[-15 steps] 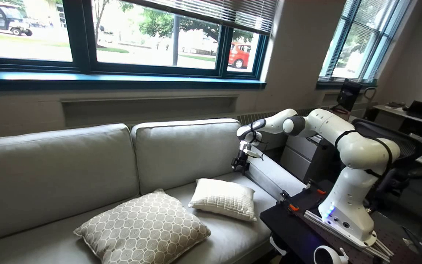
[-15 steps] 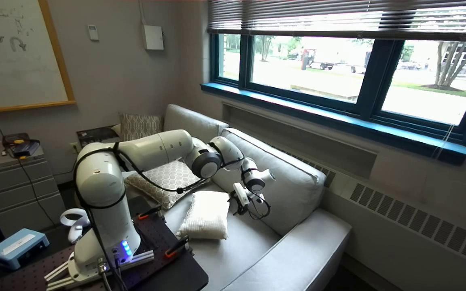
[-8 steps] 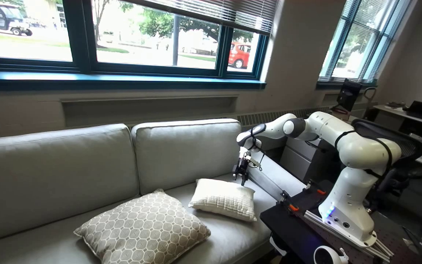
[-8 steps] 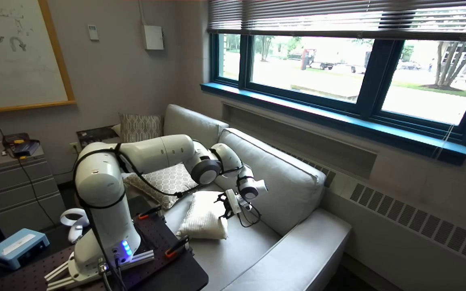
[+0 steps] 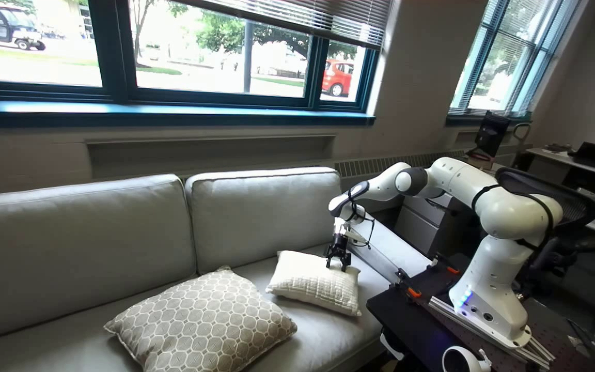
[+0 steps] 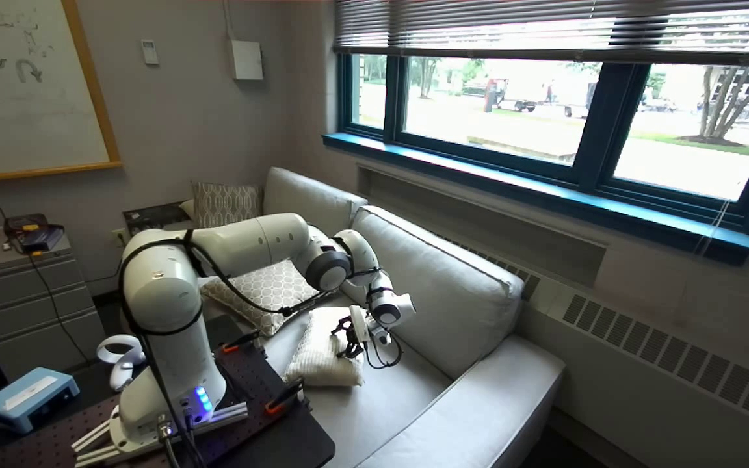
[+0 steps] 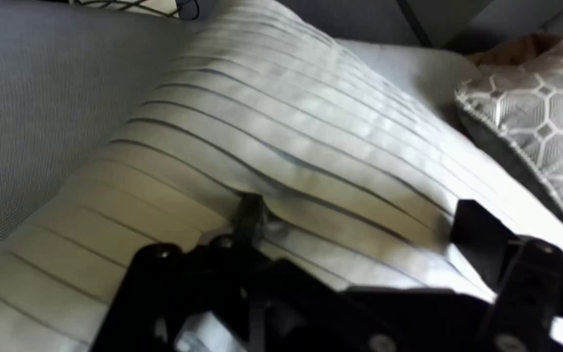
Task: Place the small pillow against the right armrest, move the pillow in the middle of the couch to the right side of the couch
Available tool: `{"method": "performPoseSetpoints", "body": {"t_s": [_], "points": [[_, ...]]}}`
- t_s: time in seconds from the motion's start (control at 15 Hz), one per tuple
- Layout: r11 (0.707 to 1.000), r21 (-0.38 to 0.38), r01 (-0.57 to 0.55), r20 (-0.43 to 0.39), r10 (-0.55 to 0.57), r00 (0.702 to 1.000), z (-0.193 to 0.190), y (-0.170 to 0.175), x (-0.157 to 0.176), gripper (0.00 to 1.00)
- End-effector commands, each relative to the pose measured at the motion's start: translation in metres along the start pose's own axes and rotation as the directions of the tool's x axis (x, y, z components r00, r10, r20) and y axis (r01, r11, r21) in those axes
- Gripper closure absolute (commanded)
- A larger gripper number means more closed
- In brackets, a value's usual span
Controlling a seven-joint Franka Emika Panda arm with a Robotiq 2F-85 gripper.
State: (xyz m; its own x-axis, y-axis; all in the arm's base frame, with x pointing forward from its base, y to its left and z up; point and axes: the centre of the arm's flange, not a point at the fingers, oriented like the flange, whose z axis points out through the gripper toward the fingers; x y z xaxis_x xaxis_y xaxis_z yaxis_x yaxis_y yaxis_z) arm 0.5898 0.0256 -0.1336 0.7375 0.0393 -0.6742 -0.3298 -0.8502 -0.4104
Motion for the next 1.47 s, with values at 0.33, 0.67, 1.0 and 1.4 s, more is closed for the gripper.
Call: {"method": "performPoseSetpoints", "body": {"t_s": [0.33, 0.67, 1.0, 1.4], "points": [[0.938, -0.064, -0.340, -0.320, 0.303, 0.898, 0.016, -0.017, 0.095, 0.00], [0.837, -0.090, -0.539, -0.409, 0.463, 0.787, 0.011, -0.032, 0.099, 0.48], [0.742, -0.043, -0.669, -0.454, 0.582, 0.675, -0.003, -0.065, 0.101, 0.84], [0.732, 0.107, -0.673, -0.420, 0.647, 0.636, -0.045, -0.082, 0.090, 1.00]]}}
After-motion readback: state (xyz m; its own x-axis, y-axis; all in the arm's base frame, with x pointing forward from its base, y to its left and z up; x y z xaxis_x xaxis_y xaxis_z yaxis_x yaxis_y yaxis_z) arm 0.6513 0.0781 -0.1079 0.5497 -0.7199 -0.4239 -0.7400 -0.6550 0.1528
